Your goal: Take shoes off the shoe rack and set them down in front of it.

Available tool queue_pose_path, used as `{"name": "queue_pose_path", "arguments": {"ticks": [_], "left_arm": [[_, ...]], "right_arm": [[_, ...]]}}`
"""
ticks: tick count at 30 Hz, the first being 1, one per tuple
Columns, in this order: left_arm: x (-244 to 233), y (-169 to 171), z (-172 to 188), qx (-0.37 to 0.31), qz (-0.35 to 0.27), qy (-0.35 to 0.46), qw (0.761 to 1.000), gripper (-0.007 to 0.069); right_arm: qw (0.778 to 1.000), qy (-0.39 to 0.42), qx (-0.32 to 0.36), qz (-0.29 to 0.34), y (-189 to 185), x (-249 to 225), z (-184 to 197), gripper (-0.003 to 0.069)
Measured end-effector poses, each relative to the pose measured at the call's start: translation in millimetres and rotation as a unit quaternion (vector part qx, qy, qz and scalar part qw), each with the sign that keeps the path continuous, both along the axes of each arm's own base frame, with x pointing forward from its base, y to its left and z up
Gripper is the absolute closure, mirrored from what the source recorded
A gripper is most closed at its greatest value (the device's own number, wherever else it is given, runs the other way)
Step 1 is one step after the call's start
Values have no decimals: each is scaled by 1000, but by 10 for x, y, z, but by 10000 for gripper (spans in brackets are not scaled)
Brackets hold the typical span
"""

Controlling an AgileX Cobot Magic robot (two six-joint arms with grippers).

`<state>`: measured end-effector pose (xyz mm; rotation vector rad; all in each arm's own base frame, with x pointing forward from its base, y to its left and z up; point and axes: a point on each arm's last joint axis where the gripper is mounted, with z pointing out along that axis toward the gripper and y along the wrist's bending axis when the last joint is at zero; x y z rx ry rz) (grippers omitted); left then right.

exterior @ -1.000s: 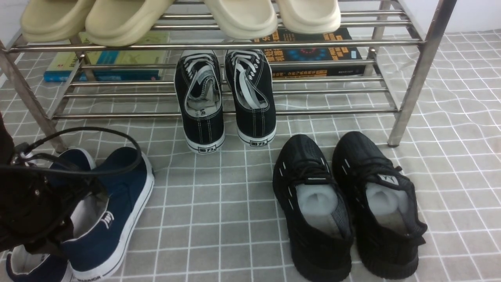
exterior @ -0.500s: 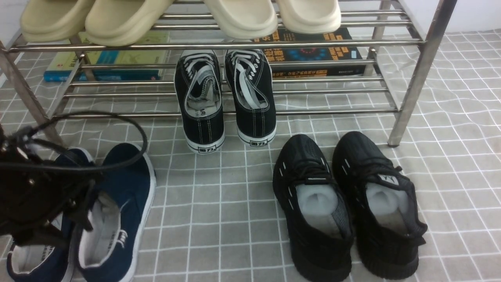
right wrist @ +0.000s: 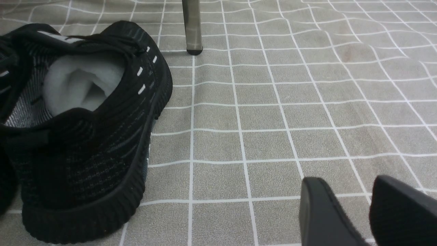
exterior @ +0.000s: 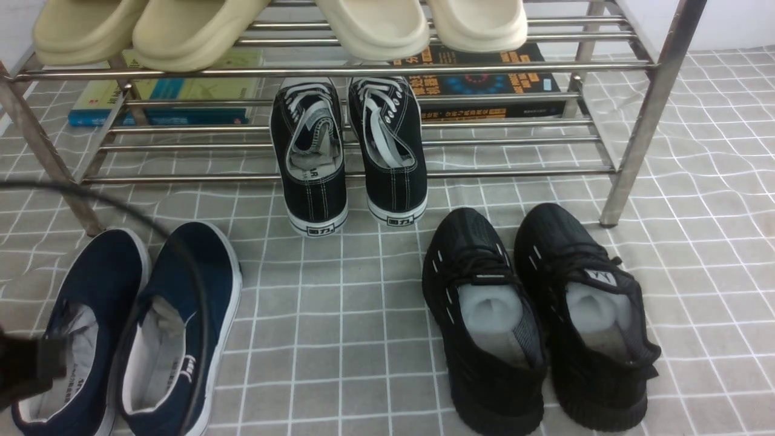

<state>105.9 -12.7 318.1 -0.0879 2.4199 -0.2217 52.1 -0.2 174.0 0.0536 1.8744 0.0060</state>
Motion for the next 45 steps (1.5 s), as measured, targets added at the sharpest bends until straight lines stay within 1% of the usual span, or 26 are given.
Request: {"name": "queue_pose_path", "arguments": {"ticks": [2, 3, 5, 9, 12, 24, 26, 27, 28, 31, 32, 33, 38, 40, 45], "left_arm": [[-65, 1, -29, -4, 4, -38, 999, 624], [-147, 6, -54, -7, 10, -85, 996, 624], [-243, 18, -123, -9, 19, -148, 989, 624], [-410, 35, -195, -2, 23, -201, 979, 624], [-467, 41, -205, 2, 23, -216, 976, 624], [-454, 64, -245, 18, 27, -229, 973, 612], [-411, 86, -440, 34, 31, -238, 970, 609], [-413, 88, -451, 36, 32, -244, 969, 609], [-417, 99, -602, 44, 33, -252, 966, 607], [-467, 116, -864, 61, 33, -269, 961, 603], [-470, 117, -878, 63, 33, -272, 960, 603], [-501, 126, -1036, 74, 32, -281, 956, 603], [-532, 137, -1361, 90, 29, -289, 953, 596], [-530, 138, -1443, 92, 28, -280, 955, 593], [-529, 141, -1454, 80, 38, -280, 956, 590]], "right_arm": [[1000, 0, 0, 0, 0, 0, 0, 420], [1000, 0, 0, 0, 0, 0, 0, 420], [1000, 0, 0, 0, 0, 0, 0, 420], [1000, 0, 0, 0, 0, 0, 0, 420], [1000, 0, 0, 0, 0, 0, 0, 420], [1000, 0, 0, 0, 0, 0, 0, 420], [1000, 0, 0, 0, 0, 0, 0, 420], [1000, 0, 0, 0, 0, 0, 0, 420], [1000, 0, 0, 0, 0, 0, 0, 420], [1000, 0, 0, 0, 0, 0, 0, 420], [1000, 0, 0, 0, 0, 0, 0, 420], [1000, 0, 0, 0, 0, 0, 0, 420], [1000, 0, 0, 0, 0, 0, 0, 420], [1000, 0, 0, 0, 0, 0, 0, 420], [1000, 0, 0, 0, 0, 0, 0, 420]]}}
